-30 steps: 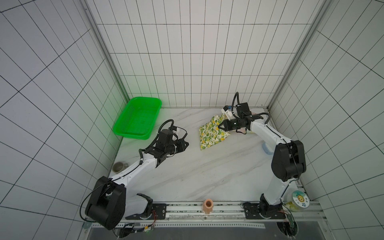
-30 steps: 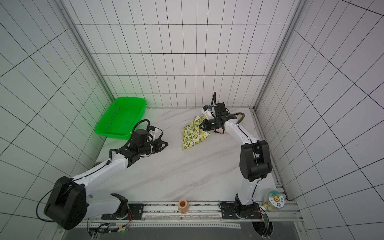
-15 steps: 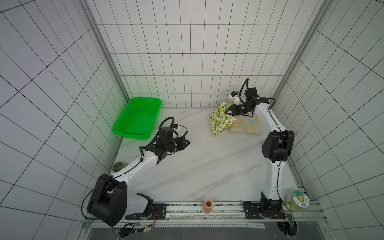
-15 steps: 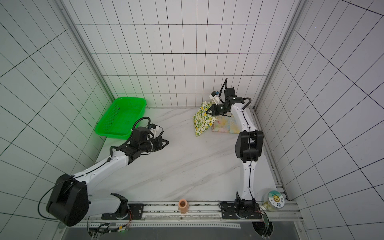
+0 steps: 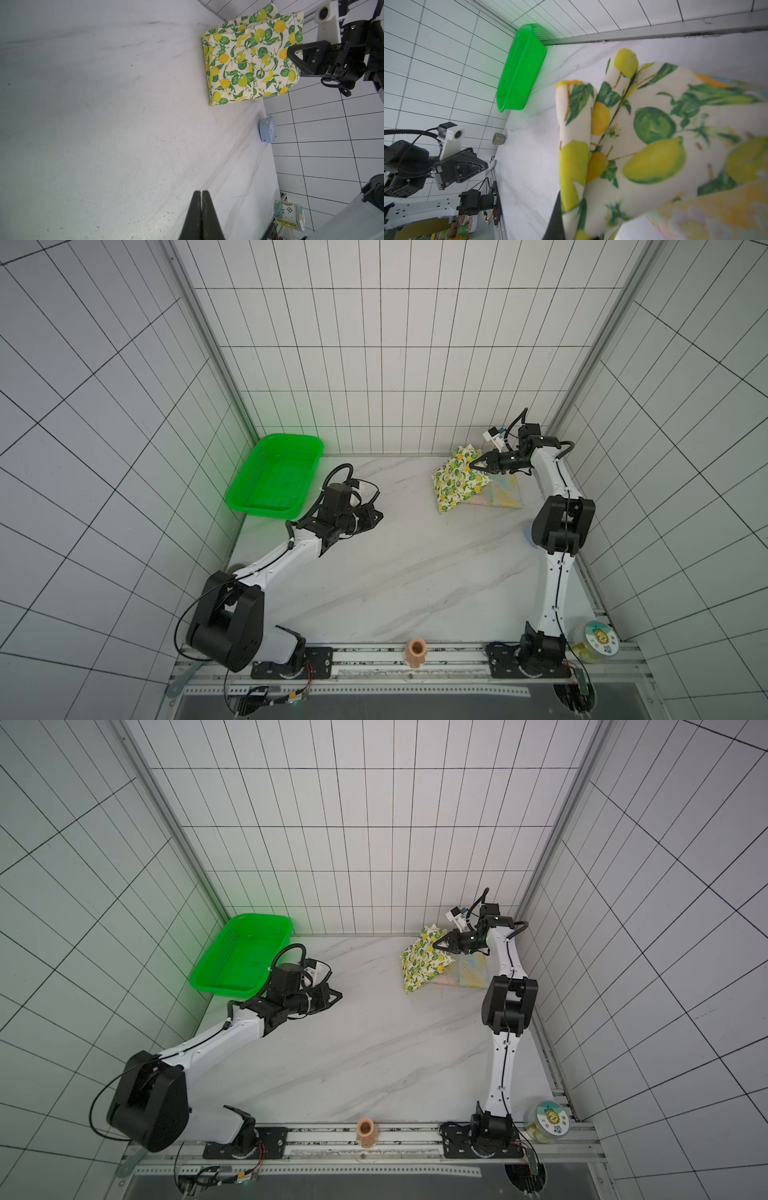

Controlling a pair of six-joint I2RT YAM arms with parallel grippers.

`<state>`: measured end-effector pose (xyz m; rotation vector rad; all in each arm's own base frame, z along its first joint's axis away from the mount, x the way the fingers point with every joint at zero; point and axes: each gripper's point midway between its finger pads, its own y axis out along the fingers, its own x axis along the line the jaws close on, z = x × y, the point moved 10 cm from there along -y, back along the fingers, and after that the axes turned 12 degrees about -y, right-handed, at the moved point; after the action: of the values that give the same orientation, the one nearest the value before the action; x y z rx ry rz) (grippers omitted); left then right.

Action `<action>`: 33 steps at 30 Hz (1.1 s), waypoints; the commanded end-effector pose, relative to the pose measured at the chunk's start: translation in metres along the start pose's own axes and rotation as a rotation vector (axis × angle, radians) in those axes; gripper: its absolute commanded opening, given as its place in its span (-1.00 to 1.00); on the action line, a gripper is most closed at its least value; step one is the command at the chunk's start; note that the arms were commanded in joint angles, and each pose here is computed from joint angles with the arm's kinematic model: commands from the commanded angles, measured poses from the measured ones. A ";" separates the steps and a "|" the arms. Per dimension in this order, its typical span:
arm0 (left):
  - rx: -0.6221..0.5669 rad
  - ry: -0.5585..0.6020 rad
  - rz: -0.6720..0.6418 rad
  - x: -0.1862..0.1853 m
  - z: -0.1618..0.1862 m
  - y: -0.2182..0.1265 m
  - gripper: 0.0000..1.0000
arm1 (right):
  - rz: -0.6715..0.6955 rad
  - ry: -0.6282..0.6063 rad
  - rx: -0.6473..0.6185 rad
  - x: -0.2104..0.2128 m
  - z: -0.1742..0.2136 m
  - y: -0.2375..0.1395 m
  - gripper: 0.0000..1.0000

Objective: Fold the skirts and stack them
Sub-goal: 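Carry the lemon-print skirt with the right gripper onto the floral skirt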

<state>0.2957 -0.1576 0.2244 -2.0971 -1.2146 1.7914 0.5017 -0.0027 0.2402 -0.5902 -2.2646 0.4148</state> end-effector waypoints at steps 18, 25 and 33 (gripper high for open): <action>-0.005 -0.018 -0.064 -0.004 -0.015 0.032 -1.00 | -0.279 0.026 -0.309 -0.038 -0.017 -0.063 -1.00; 0.009 -0.021 -0.074 -0.003 -0.016 0.041 -1.00 | -0.342 0.130 -0.324 -0.071 -0.003 -0.064 -1.00; 0.024 -0.025 -0.079 -0.003 -0.013 0.047 -1.00 | -0.276 0.157 -0.325 -0.074 -0.004 -0.065 -1.00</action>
<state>0.3252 -0.1808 0.1978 -1.9653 -1.2515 1.8023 0.5341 -0.0965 0.2280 -0.4588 -2.2240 -0.1264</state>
